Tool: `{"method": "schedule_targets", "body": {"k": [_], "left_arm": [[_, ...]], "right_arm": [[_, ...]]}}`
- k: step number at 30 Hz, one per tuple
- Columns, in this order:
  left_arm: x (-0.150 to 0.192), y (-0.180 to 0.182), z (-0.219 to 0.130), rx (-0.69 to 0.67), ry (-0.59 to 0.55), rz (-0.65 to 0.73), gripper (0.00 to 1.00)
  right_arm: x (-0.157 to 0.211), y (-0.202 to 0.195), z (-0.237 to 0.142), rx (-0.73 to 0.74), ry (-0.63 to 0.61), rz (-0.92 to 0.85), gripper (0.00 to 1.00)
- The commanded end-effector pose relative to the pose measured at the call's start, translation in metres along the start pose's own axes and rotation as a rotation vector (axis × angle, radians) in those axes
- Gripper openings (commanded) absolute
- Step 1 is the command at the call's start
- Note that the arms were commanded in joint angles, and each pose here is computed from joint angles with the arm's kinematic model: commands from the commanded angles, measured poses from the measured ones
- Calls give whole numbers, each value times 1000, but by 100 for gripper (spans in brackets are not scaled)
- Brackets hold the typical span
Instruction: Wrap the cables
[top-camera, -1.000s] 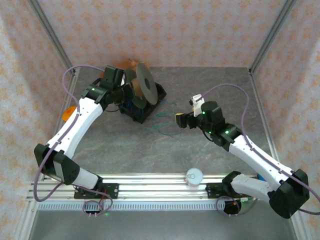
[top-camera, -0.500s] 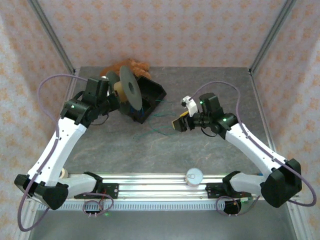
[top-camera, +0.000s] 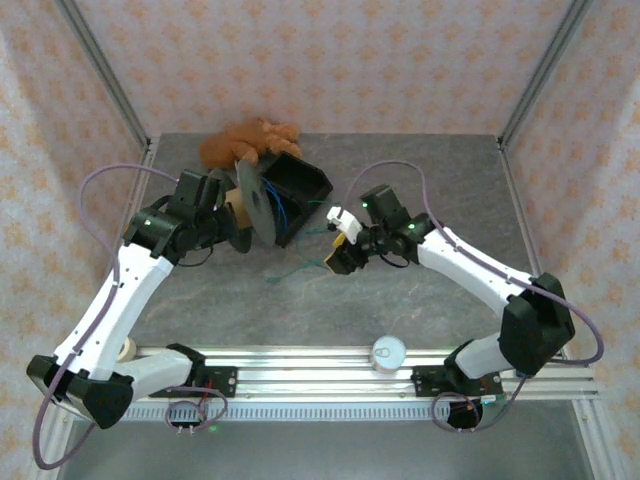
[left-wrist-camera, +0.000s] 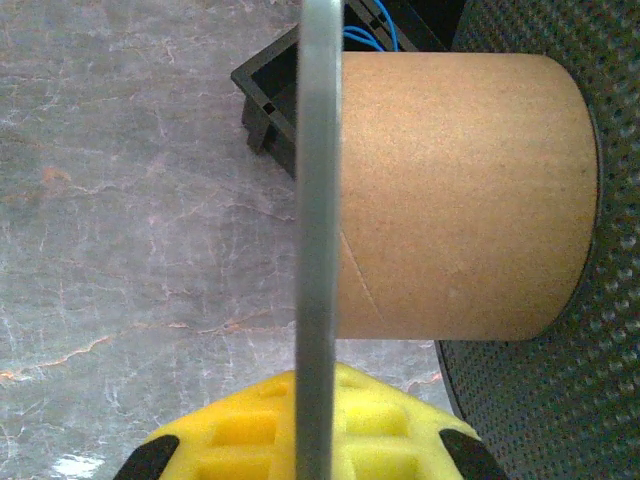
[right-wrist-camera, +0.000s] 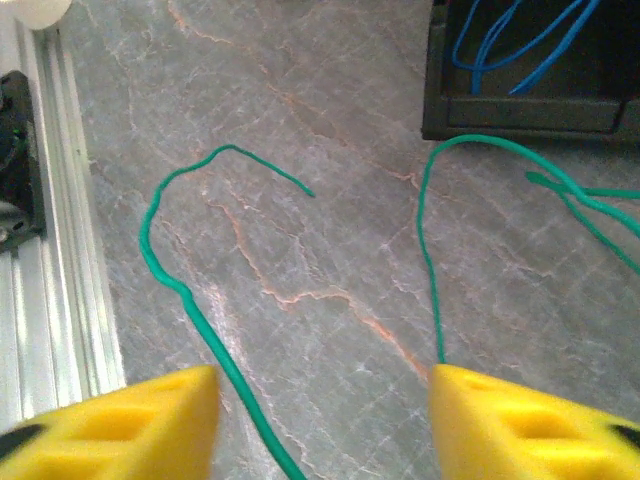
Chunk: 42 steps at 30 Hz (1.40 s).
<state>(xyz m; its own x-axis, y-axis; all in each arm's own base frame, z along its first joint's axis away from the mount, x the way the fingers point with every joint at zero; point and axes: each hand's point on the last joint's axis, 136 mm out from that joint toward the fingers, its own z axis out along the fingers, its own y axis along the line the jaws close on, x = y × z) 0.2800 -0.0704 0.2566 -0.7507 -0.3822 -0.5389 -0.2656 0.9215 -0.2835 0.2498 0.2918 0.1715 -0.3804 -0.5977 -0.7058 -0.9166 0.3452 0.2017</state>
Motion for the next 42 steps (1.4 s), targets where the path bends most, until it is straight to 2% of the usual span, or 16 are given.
{"method": "schedule_targets", "body": {"k": [1,4,7,12,16,20,23,26,29,31,34,36,38,42], "left_arm": [[-10,3,-9,1,-65,-19,0],[-6,3,-8,4,-48,-23,0],[-2,4,-6,5,-26,-40,0],[15,3,2,20,42,-162,0],[39,-2,20,21,150,-278,0],[54,-5,26,-71,179,-250,0],[66,-8,37,-127,213,-242,0],[76,-4,54,-171,241,-274,0],[79,-11,62,-166,270,-263,0],[78,-14,64,-179,283,-241,7],[76,-19,63,-197,296,-199,39],[75,-23,63,-192,296,-184,52],[72,-28,62,-173,287,-179,57],[68,-31,53,-153,271,-189,56]], "right_arm": [[-7,-1,12,-23,28,-53,35],[-3,2,19,-60,78,-45,1],[-4,1,14,-24,81,-42,0],[-11,-26,-35,296,3,-21,0],[-13,-34,-72,463,-68,-7,0],[-13,-44,-101,607,-134,33,0],[-21,-43,-109,620,-229,83,0],[-33,-35,-107,566,-335,106,0],[-44,-33,-107,544,-418,123,0],[-47,-35,-108,545,-453,150,0],[-50,-29,-102,489,-461,150,0],[-51,-30,-101,491,-485,169,0],[-52,-26,-99,477,-503,170,0],[-53,-17,-100,442,-565,157,0]]}}
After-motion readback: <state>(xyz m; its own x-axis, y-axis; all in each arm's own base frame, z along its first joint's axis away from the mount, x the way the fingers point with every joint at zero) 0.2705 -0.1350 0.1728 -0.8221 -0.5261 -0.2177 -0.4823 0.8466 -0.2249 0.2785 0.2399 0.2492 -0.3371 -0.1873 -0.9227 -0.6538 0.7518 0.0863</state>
